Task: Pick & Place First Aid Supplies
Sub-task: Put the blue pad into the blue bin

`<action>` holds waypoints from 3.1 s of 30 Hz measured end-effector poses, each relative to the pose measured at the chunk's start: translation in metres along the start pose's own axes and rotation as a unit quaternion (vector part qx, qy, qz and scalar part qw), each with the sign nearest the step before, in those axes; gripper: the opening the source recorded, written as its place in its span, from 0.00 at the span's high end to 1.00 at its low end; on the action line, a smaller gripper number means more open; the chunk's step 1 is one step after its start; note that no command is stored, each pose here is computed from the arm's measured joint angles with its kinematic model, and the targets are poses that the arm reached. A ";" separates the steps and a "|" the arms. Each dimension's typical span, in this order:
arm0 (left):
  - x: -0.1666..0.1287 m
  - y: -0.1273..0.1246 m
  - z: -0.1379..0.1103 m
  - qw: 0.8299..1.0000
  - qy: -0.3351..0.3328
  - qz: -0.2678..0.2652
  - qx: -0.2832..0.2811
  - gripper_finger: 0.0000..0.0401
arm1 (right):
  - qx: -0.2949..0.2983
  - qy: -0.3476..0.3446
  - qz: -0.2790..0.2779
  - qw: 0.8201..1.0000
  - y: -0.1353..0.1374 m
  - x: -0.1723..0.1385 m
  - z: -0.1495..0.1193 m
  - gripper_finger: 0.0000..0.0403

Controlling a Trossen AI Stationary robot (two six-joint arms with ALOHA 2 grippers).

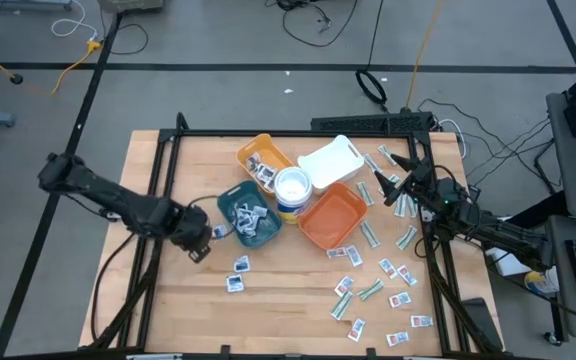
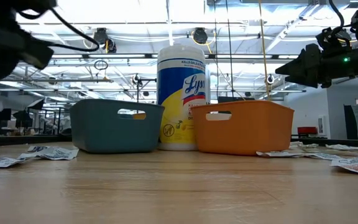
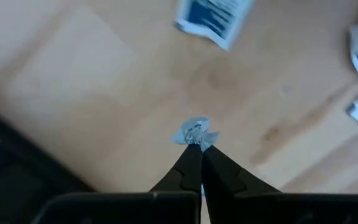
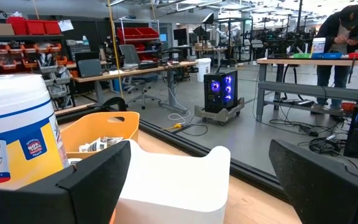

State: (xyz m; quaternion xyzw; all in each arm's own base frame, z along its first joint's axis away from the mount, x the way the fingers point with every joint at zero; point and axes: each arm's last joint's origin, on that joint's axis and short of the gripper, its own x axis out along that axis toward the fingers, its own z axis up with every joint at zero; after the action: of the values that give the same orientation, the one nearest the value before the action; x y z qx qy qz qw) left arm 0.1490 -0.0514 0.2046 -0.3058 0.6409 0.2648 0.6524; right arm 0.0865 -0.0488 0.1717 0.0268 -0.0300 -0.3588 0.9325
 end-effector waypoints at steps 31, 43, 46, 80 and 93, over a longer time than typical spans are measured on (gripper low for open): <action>-0.013 -0.056 0.149 1.000 -0.027 0.009 0.003 1.00 | 0.000 0.000 0.000 1.000 0.000 0.000 0.000 0.06; -0.008 -0.063 0.156 0.999 -0.039 -0.021 0.004 0.80 | 0.000 0.000 0.000 1.000 0.000 0.000 0.000 0.06; -0.009 -0.061 0.153 0.999 -0.033 -0.015 0.004 0.65 | 0.000 0.000 0.000 1.000 0.000 0.000 0.000 0.06; -0.033 -0.129 0.032 0.905 -0.077 -0.052 0.415 0.34 | 0.000 0.000 0.000 1.000 0.000 0.000 0.000 0.06; 0.003 -0.141 -0.014 0.898 -0.054 -0.056 0.433 0.34 | 0.000 0.000 0.000 1.000 0.000 0.000 0.000 0.06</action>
State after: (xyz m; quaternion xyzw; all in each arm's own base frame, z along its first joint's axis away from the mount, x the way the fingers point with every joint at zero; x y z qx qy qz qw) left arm 0.2433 -0.1566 0.2100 -0.0139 0.6383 -0.0594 0.7674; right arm 0.0865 -0.0488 0.1716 0.0268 -0.0298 -0.3589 0.9325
